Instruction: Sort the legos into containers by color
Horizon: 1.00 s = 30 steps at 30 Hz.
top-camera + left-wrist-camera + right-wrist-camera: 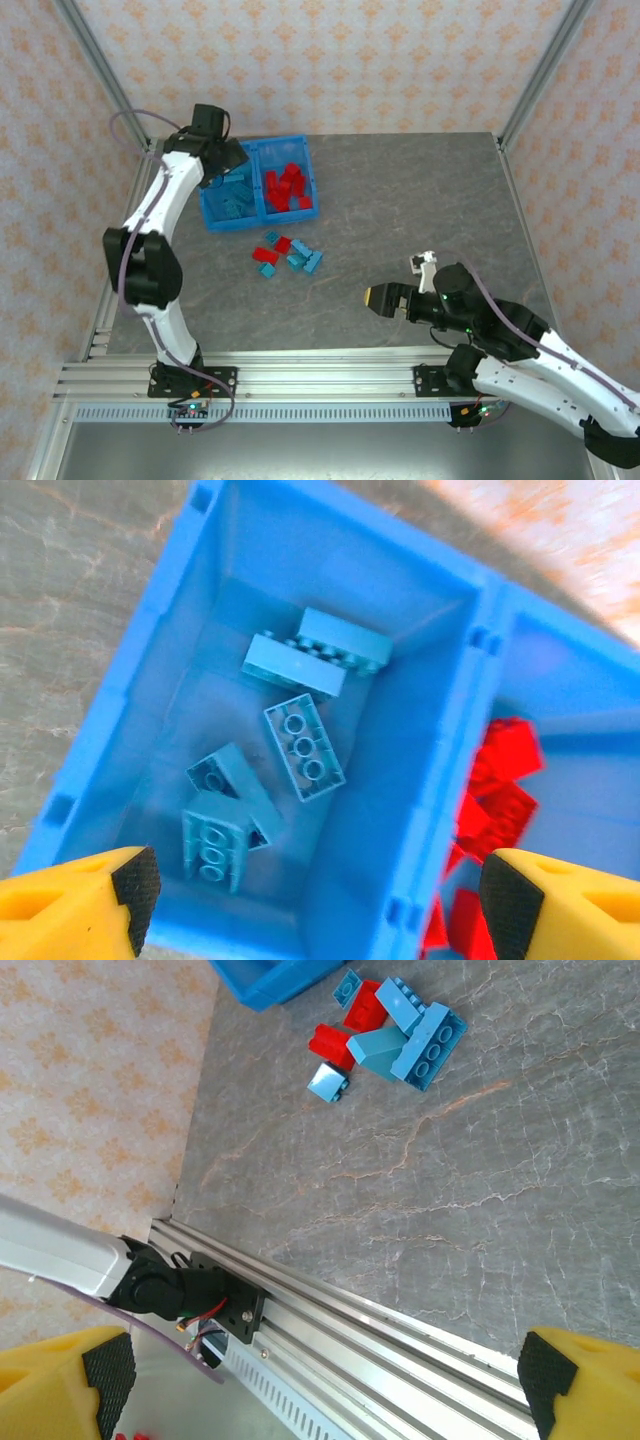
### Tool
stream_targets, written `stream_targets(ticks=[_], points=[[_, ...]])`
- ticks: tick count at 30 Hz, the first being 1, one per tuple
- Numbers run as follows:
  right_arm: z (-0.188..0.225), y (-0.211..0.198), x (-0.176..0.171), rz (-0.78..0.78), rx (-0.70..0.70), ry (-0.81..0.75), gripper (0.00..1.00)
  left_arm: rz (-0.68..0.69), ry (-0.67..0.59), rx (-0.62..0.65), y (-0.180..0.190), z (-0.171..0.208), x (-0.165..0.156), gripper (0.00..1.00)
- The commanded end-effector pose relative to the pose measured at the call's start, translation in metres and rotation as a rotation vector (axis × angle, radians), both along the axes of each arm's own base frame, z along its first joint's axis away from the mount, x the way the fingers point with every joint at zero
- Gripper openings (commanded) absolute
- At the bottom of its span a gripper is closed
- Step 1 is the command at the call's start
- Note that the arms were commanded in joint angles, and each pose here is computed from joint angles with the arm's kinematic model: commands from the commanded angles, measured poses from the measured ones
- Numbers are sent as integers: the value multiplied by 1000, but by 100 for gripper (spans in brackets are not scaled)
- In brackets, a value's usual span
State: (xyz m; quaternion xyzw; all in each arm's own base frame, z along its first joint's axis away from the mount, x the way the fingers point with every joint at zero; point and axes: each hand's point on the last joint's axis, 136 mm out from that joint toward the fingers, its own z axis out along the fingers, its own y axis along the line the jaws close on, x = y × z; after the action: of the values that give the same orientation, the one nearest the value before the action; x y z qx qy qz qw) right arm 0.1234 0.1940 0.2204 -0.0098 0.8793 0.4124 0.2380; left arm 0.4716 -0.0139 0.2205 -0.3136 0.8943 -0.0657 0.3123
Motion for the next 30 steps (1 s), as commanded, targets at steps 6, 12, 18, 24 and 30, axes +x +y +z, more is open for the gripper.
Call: stream_targets(ticks=[6,12,18,24,30], points=[[10,18,12,7,47,-39,99,-399,-198,57,-133,55,-113,86],[5,14,8,9,33,-26,99,-670,12,218,-181,-37,-164,81],[-2,9,8,-5,22,-23,99,-846,112,213,-213,-89,-175,68],[-2,8,5,-11,39,-9,100,-877,157,355,-219,-112,-147,65],[-3,-3,2,-31,28,-11,99,-924,201,345,-240,-136,-134,50]])
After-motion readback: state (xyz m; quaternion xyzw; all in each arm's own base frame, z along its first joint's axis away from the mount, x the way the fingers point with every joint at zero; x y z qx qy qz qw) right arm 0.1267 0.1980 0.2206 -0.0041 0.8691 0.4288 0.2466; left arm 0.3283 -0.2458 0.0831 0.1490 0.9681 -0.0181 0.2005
